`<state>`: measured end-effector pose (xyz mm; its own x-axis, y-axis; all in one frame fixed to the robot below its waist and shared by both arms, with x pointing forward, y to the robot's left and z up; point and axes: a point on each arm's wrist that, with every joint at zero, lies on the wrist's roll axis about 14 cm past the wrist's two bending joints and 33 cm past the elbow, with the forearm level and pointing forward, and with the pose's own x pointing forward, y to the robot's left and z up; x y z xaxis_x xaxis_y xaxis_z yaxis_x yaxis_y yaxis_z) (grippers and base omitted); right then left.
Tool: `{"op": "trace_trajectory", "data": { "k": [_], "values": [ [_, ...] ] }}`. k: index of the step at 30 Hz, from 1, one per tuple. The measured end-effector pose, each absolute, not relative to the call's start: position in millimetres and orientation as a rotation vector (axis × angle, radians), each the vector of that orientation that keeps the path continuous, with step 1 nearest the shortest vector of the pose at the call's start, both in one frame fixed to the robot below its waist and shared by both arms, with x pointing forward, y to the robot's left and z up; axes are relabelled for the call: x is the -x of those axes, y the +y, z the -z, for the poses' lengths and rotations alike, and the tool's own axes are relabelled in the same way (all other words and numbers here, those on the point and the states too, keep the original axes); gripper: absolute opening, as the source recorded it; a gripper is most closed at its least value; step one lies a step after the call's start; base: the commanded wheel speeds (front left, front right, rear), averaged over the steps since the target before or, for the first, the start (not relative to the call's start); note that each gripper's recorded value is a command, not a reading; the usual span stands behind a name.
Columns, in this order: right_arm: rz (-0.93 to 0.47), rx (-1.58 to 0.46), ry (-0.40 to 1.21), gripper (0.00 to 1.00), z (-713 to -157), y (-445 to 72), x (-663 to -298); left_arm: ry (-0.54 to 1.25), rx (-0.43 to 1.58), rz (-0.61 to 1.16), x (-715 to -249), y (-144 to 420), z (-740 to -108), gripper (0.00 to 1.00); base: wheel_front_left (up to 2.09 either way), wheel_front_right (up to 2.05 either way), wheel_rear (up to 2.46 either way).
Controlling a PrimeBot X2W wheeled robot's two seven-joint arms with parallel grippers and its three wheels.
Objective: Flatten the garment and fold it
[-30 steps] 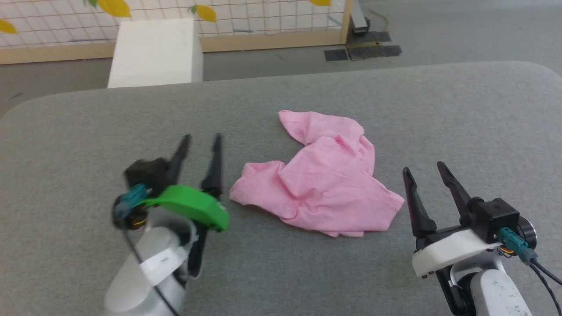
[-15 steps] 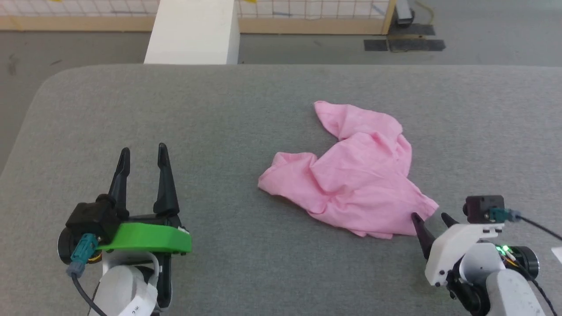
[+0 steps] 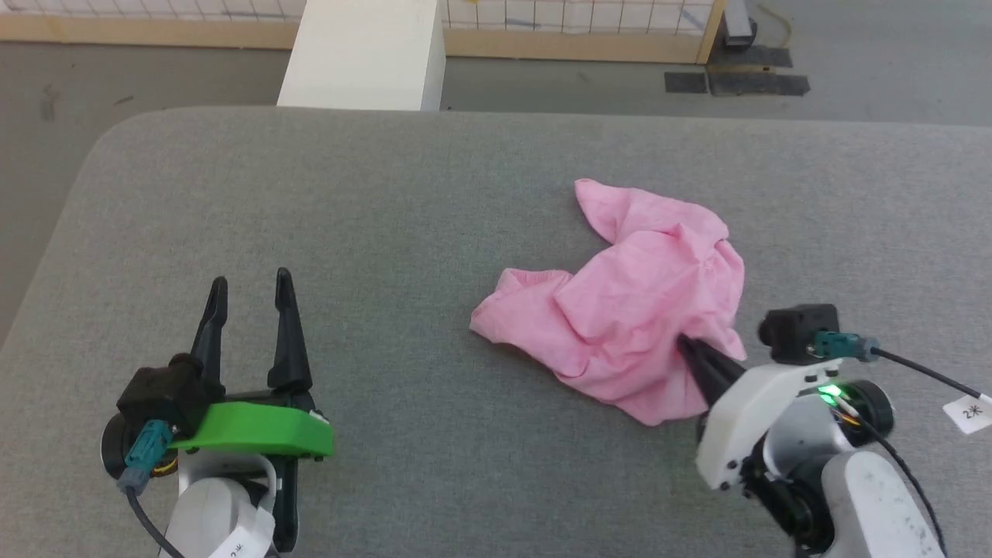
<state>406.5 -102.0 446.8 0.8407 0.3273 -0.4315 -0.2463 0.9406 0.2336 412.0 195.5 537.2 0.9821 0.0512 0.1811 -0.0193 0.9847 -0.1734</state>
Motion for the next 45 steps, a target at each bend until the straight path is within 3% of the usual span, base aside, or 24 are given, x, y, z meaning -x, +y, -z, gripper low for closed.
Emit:
{"op": "trace_trajectory", "data": {
  "k": [10, 12, 13, 20, 27, 28, 29, 38, 45],
  "values": [
    [-0.525, -0.168, 0.083, 0.00, -595, -50, -380, -0.192, 0.173, -0.001, -413, 184, -540, 1.00, 0.00, 0.00, 0.00],
    [-0.534, -0.165, 0.038, 0.00, -612, -50, -376, -0.192, 0.174, 0.005, -413, 182, -540, 1.00, 0.00, 0.00, 0.00],
    [-0.465, -0.148, 0.002, 0.00, -626, -75, -382, -0.184, 0.176, 0.010, -413, 180, -538, 1.00, 0.00, 0.00, 0.00],
    [-0.132, -0.032, 0.312, 0.00, -532, -180, -421, -0.154, 0.183, 0.013, -414, 178, -527, 1.00, 0.00, 0.00, 0.00],
    [0.017, 0.003, 0.386, 0.00, -481, -226, -469, -0.126, 0.183, 0.008, -421, 180, -517, 1.00, 0.00, 0.00, 0.00],
    [0.031, 0.013, 0.385, 0.21, -476, -230, -474, -0.124, 0.182, 0.008, -421, 181, -516, 1.00, 0.00, 0.00, 0.00],
    [0.036, 0.024, 0.390, 1.00, -472, -232, -478, -0.121, 0.181, 0.007, -422, 181, -515, 1.00, 0.00, 0.00, 0.00],
    [-0.005, 0.032, 0.222, 1.00, -487, -206, -497, -0.109, 0.176, -0.022, -417, 192, -511, 1.00, 0.00, 0.00, 0.00],
    [-0.082, 0.022, 0.096, 1.00, -507, -179, -454, -0.132, 0.187, 0.041, -414, 173, -521, 1.00, 0.00, 0.00, 0.00]
  ]
}}
